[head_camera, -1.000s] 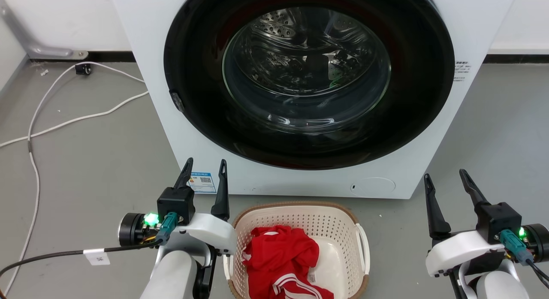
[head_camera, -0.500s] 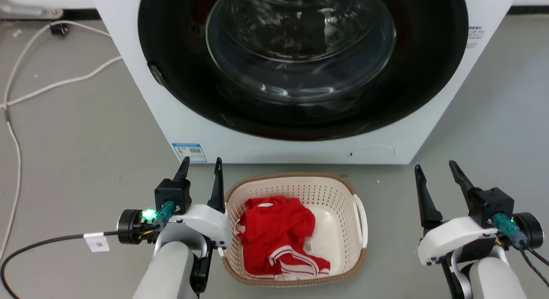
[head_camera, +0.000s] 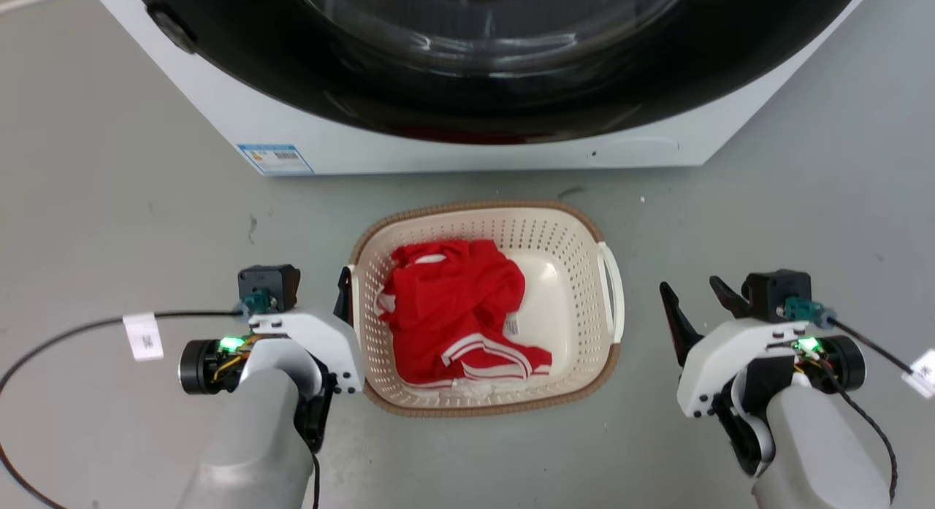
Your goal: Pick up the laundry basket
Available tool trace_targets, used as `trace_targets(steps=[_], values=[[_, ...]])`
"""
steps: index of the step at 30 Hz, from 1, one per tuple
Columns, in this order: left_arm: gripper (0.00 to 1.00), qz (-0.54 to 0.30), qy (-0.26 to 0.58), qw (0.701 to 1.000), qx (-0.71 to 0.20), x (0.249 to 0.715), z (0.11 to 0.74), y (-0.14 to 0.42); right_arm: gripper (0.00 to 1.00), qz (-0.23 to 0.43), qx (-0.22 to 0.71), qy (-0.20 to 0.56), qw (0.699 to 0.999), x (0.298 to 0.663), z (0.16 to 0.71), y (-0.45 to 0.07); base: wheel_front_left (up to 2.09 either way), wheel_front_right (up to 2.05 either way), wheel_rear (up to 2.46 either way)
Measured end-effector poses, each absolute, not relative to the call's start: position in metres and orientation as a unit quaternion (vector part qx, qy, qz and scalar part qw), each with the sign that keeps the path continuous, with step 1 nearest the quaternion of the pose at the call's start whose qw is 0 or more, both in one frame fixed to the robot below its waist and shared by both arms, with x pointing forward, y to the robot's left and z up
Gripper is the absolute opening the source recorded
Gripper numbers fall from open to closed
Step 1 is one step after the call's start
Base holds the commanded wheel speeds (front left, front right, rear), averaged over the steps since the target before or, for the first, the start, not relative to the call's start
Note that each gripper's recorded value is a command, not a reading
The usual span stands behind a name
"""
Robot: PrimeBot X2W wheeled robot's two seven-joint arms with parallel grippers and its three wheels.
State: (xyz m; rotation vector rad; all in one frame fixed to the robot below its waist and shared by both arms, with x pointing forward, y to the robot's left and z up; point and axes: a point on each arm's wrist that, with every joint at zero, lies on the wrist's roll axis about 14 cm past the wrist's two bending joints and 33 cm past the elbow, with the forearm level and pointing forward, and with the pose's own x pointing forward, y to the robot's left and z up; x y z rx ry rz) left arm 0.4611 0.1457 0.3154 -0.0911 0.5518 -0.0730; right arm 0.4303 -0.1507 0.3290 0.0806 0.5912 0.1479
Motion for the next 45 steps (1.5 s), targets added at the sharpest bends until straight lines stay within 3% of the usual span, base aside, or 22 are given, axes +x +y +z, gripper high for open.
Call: trace_targets(steps=[14,22,33,44,45], values=[[1.00,-0.038,0.500,0.863,-0.070,0.454,0.205,0.154,1.00,0.094,0.079,0.474,0.872,0.436,0.232,-0.137,0.00,0.00,0.00],[1.00,-0.041,0.569,0.818,-0.070,0.455,0.163,0.157,1.00,0.096,0.088,0.546,0.827,0.436,0.193,-0.135,0.00,0.00,0.00],[1.00,-0.043,0.597,0.797,-0.078,0.473,0.125,0.151,1.00,0.101,0.075,0.586,0.801,0.451,0.156,-0.134,0.00,0.00,0.00],[1.00,-0.046,0.607,0.790,-0.072,0.486,0.107,0.150,1.00,0.113,0.078,0.591,0.795,0.461,0.138,-0.122,0.00,0.00,0.00],[1.00,-0.046,0.608,0.789,-0.072,0.486,0.107,0.151,0.92,0.114,0.080,0.592,0.794,0.461,0.138,-0.121,0.00,0.00,0.00]])
